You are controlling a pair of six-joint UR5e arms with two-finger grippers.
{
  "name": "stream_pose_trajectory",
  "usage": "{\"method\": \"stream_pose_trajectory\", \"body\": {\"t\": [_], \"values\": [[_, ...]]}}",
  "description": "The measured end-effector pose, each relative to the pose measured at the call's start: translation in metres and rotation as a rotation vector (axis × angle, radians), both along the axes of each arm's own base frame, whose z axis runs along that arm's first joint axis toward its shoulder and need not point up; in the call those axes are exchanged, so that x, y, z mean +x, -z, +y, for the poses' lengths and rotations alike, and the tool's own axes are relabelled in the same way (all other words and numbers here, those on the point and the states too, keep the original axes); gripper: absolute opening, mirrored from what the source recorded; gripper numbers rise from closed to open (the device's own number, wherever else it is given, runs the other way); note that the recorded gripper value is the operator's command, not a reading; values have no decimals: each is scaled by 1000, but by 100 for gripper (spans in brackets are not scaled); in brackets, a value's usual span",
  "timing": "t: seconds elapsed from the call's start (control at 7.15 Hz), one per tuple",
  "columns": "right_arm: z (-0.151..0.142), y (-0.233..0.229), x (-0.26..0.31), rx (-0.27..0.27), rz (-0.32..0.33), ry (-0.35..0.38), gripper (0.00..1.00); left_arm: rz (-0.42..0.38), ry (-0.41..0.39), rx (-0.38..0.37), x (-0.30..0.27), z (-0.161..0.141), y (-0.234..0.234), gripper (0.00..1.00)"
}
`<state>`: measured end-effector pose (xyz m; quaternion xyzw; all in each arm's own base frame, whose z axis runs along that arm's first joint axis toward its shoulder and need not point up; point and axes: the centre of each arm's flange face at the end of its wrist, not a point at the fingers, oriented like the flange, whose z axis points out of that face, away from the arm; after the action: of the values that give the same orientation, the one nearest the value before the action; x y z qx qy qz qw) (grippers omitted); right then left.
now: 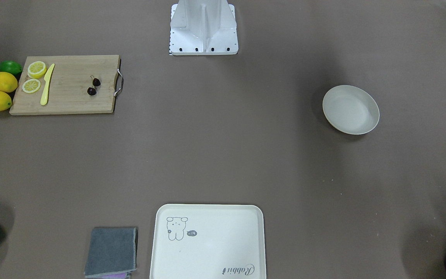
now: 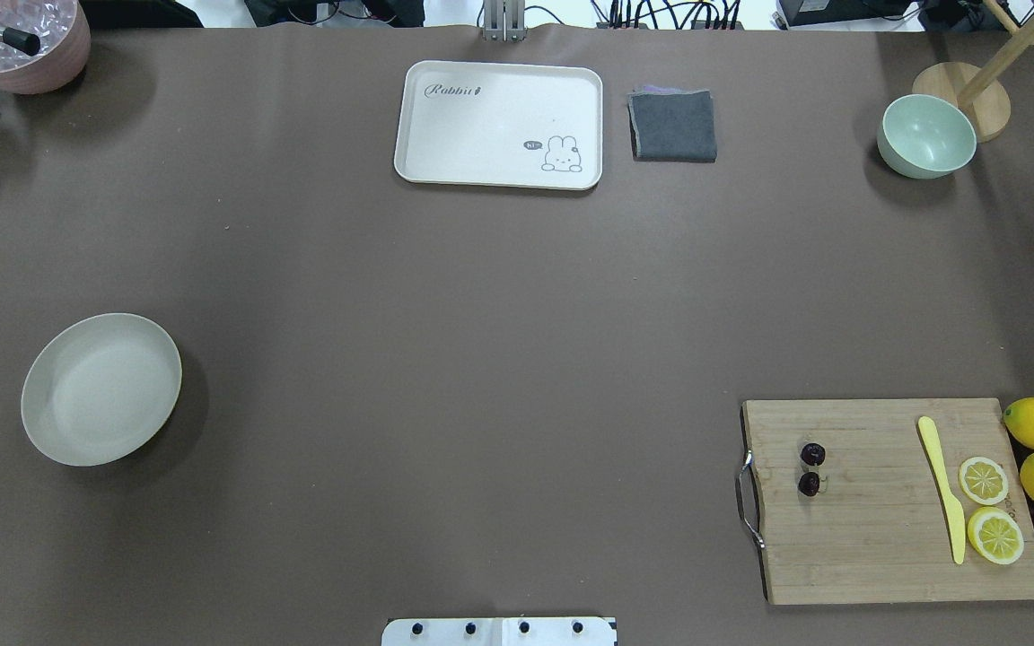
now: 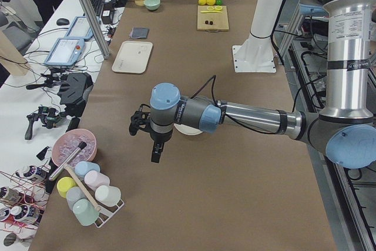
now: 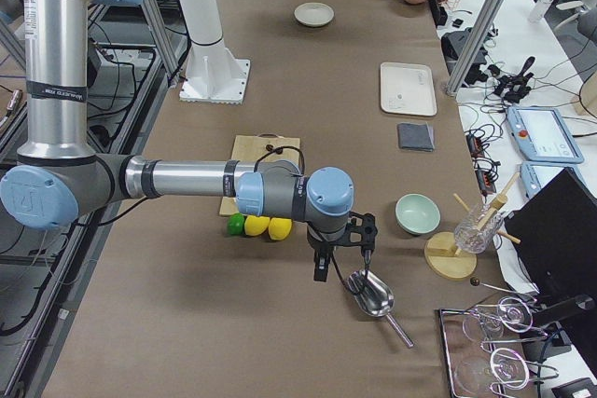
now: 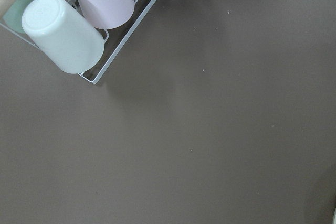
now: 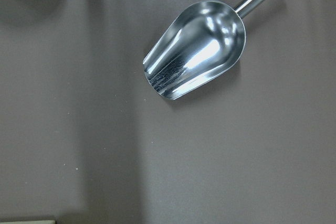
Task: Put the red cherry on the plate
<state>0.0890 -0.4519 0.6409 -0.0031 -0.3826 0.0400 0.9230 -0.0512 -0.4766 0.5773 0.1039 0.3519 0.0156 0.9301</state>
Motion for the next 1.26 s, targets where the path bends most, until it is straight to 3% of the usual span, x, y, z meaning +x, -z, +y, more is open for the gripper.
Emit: {"method": "stream_pose_trajectory", "body": {"t": [1.26], "values": [[-7,8,0,15,-4,-2,100,10,3,11,1,2,7,98]]}}
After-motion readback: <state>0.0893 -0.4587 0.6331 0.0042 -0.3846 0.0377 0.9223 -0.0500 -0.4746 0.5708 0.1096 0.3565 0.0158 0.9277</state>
